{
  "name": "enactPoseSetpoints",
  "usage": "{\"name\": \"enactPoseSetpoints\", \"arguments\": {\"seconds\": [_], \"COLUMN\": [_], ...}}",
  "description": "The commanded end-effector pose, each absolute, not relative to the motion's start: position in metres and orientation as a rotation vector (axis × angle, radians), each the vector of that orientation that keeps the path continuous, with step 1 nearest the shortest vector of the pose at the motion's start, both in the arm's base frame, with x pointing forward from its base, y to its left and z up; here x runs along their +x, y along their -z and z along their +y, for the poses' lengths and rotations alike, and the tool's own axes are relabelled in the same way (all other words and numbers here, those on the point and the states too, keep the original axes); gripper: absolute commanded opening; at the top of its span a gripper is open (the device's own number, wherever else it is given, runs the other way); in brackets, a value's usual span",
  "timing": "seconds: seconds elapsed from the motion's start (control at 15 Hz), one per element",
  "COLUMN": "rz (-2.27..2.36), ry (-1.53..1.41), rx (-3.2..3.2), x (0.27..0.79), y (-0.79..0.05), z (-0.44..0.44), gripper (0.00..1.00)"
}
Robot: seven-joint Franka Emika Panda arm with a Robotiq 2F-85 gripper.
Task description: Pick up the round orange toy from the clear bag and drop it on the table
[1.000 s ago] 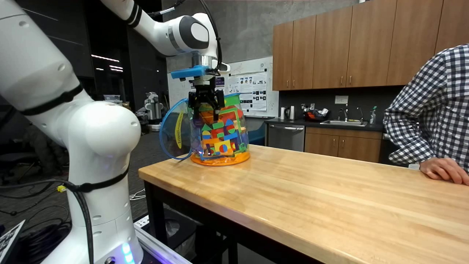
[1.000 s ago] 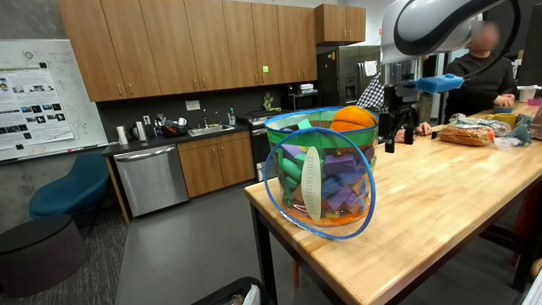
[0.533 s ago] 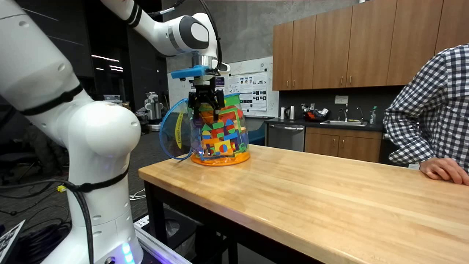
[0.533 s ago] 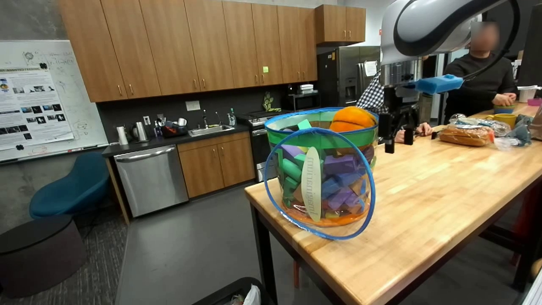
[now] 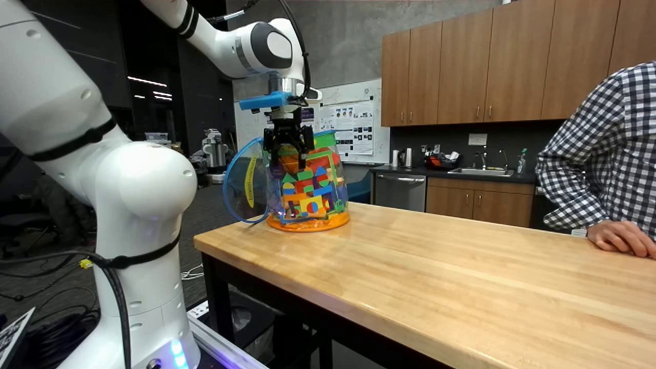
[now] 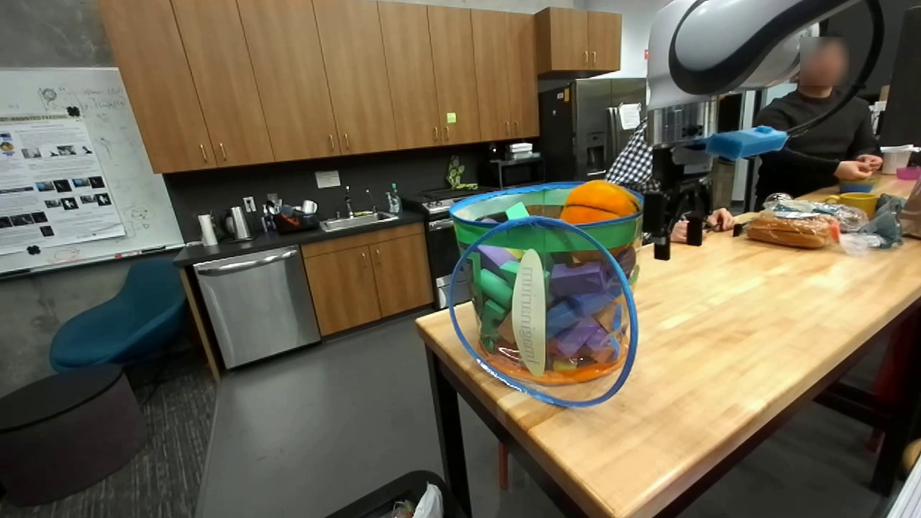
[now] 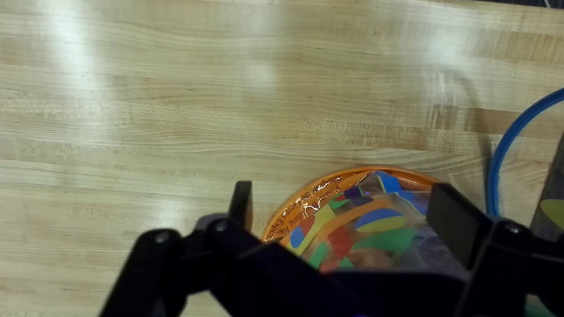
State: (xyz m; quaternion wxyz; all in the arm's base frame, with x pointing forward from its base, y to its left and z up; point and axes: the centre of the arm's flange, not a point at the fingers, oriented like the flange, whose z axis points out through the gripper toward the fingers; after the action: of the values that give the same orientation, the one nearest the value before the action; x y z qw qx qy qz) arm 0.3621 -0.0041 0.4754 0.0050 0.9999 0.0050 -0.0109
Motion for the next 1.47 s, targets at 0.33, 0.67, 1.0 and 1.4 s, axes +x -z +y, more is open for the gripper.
{"name": "enactPoseSetpoints", "arguments": {"seconds": [0.33,0.67,1.0,1.4], "rz": [0.060,0.073,0.068,0.066], "ry": [0.137,0.033,0.062,0.078], "rx": [3.101,3.067,3.092,3.093], "x": [0.346,0.324,0.333,0.335], "y": [-0.533,-0.585,-0.569,-0.566], "z": [0.010,0.016,0.013,0.012], "gripper": [1.00,1.00,1.00,1.00]}}
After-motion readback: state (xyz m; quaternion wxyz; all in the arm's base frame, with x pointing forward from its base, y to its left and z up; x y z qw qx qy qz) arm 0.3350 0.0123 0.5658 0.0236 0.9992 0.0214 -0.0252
